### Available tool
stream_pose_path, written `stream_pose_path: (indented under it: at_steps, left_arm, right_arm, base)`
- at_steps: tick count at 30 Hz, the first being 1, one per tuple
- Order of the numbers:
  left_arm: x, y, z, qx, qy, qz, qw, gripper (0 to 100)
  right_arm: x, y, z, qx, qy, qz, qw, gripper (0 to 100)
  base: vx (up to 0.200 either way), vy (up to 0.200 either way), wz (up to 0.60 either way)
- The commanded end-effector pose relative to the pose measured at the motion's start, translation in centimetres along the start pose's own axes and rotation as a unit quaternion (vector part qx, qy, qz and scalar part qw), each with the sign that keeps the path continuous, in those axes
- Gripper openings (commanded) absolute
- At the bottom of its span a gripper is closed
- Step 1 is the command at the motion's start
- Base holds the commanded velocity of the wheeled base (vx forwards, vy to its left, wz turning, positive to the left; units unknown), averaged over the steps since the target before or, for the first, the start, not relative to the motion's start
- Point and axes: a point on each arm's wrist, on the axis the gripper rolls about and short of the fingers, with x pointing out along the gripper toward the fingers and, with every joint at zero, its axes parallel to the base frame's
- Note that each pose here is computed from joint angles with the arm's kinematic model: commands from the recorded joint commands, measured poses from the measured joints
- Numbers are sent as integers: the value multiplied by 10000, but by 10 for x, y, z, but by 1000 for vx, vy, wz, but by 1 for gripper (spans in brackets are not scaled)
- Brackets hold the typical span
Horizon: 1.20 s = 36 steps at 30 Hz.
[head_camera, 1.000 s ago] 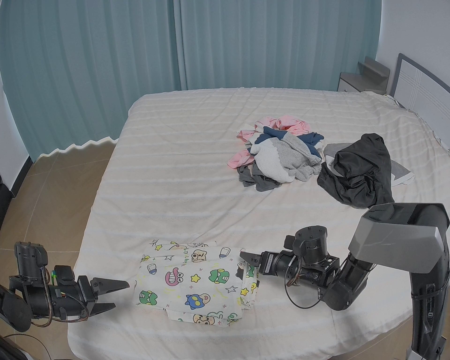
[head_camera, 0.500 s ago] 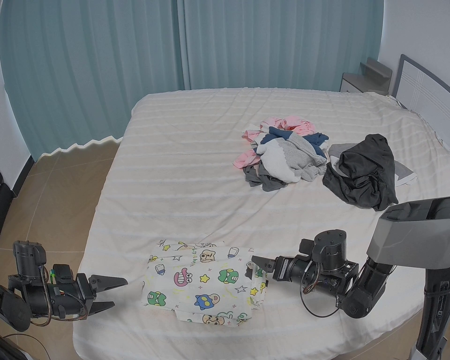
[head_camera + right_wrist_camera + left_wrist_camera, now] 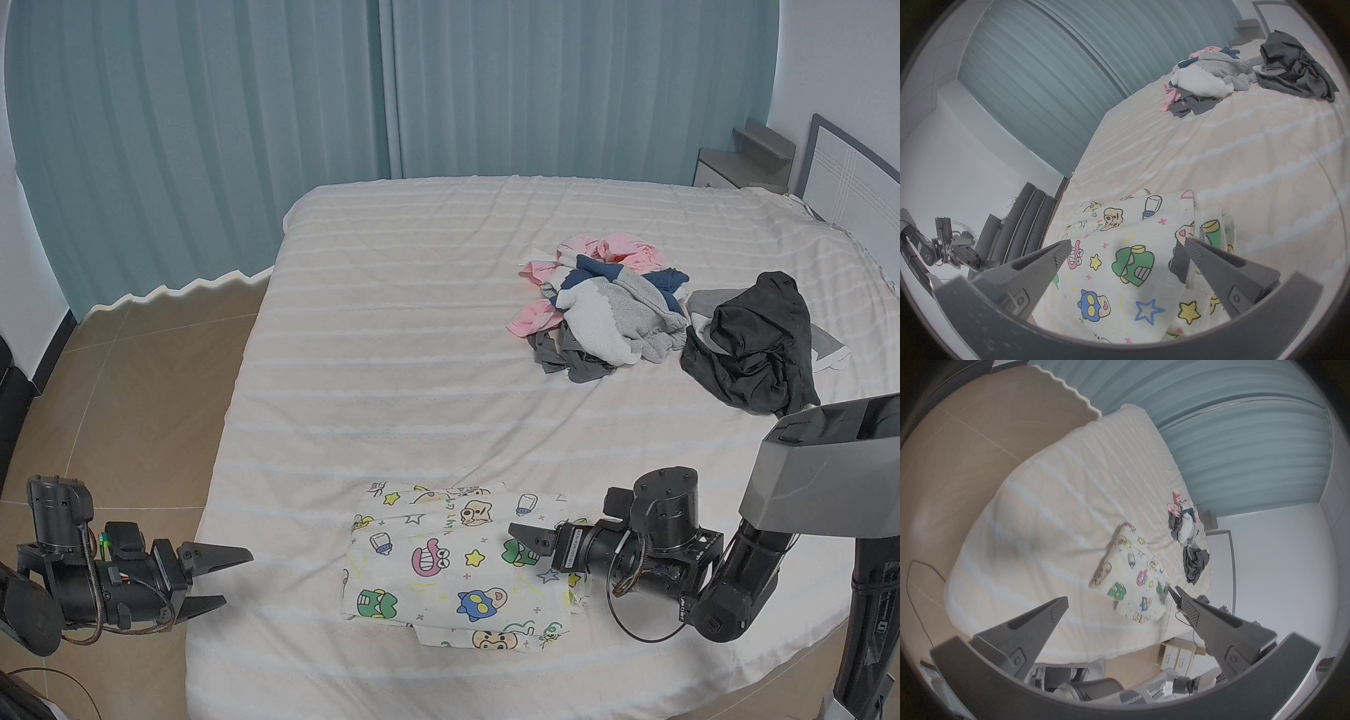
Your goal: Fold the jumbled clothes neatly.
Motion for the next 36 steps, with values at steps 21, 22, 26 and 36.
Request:
stream_pose_path:
  at_steps: [21, 22, 26, 36]
  left_arm:
    - [123, 20, 71, 1101, 466, 790, 9897, 100]
    - [138, 19, 73, 1264, 562, 742, 9876, 100]
    - [164, 17, 76, 1442, 611, 742, 9849, 100]
    - [193, 2, 67, 1788, 714, 638, 9792, 100]
  right_arm:
    - [-37, -39, -19, 285, 587, -790, 9947, 100]
    - [-29, -44, -26, 295, 694, -848, 9935, 100]
    - [-19, -49, -35, 285, 822, -890, 9922, 100]
    - [4, -50, -32, 291, 671, -757, 9944, 100]
  base:
    - [0, 0, 0]
    - [0, 0, 0]
    - [0, 0, 0]
    - [0, 0, 0]
